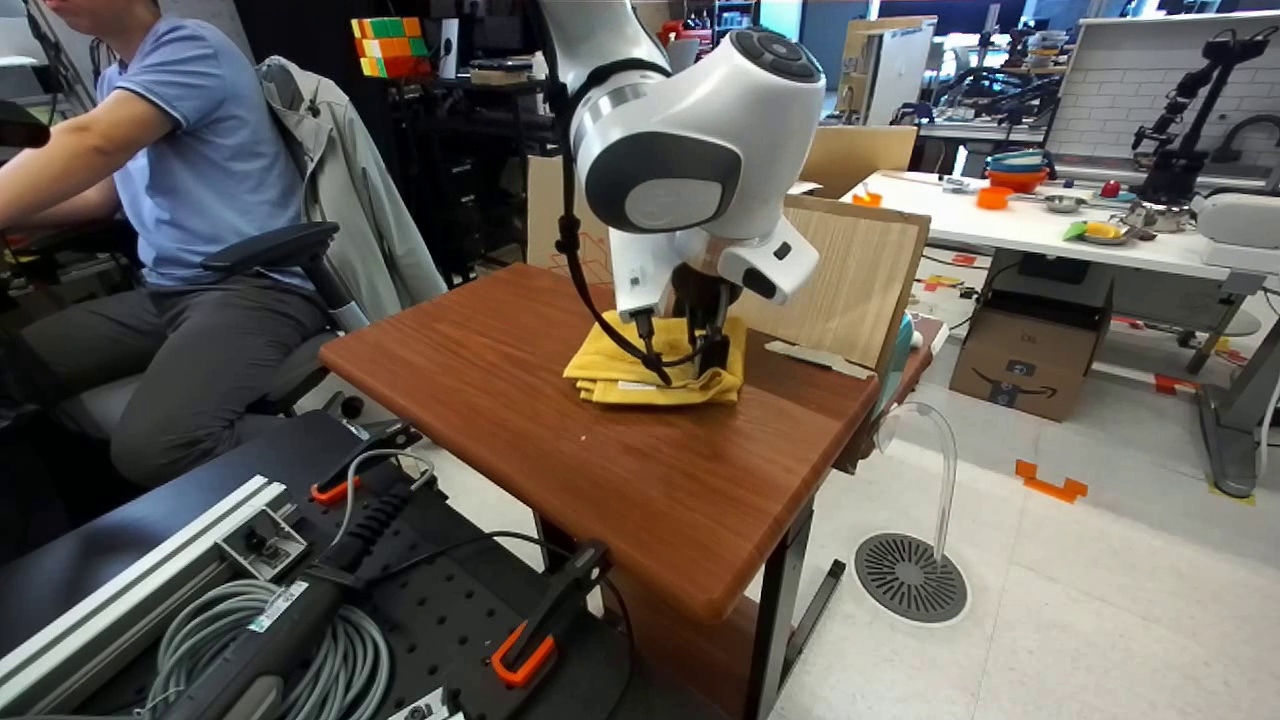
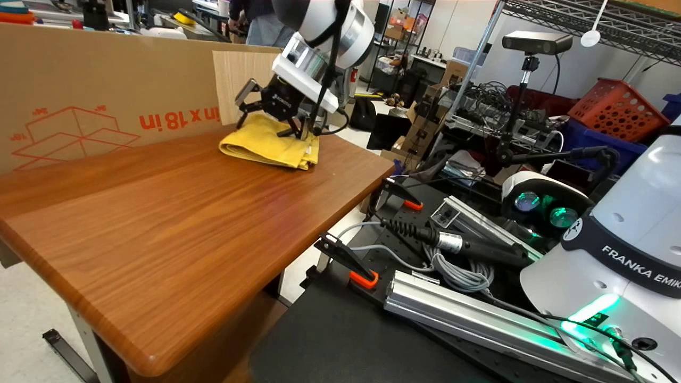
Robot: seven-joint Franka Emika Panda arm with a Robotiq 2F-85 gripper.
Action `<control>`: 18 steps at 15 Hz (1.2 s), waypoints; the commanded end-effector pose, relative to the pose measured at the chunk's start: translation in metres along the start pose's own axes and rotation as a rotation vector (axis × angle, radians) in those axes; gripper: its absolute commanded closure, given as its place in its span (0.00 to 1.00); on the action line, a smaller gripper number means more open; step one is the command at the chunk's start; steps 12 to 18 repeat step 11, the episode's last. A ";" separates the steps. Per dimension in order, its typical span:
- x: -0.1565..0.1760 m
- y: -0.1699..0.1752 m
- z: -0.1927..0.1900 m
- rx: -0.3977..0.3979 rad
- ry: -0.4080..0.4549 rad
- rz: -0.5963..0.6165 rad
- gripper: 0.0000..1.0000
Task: Use the towel to wipe the desk
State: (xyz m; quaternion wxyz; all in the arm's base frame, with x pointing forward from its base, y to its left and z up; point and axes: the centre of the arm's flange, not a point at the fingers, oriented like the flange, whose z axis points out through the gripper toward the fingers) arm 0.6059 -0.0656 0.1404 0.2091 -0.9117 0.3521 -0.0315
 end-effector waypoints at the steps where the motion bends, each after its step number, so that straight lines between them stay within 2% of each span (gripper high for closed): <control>1: -0.026 0.024 -0.022 -0.009 -0.096 0.051 0.00; 3: -0.038 0.024 -0.046 0.053 -0.079 0.040 0.00; 5: -0.047 0.021 -0.082 0.176 0.009 0.017 0.00; 8: -0.057 0.013 -0.132 0.322 0.074 0.000 0.00; 9: -0.060 0.010 -0.146 0.336 0.071 0.019 0.00; 10: -0.034 0.000 -0.109 0.282 0.063 0.025 0.00; 11: -0.037 0.000 -0.123 0.305 0.075 0.024 0.00; 18: -0.037 0.000 -0.123 0.305 0.075 0.024 0.00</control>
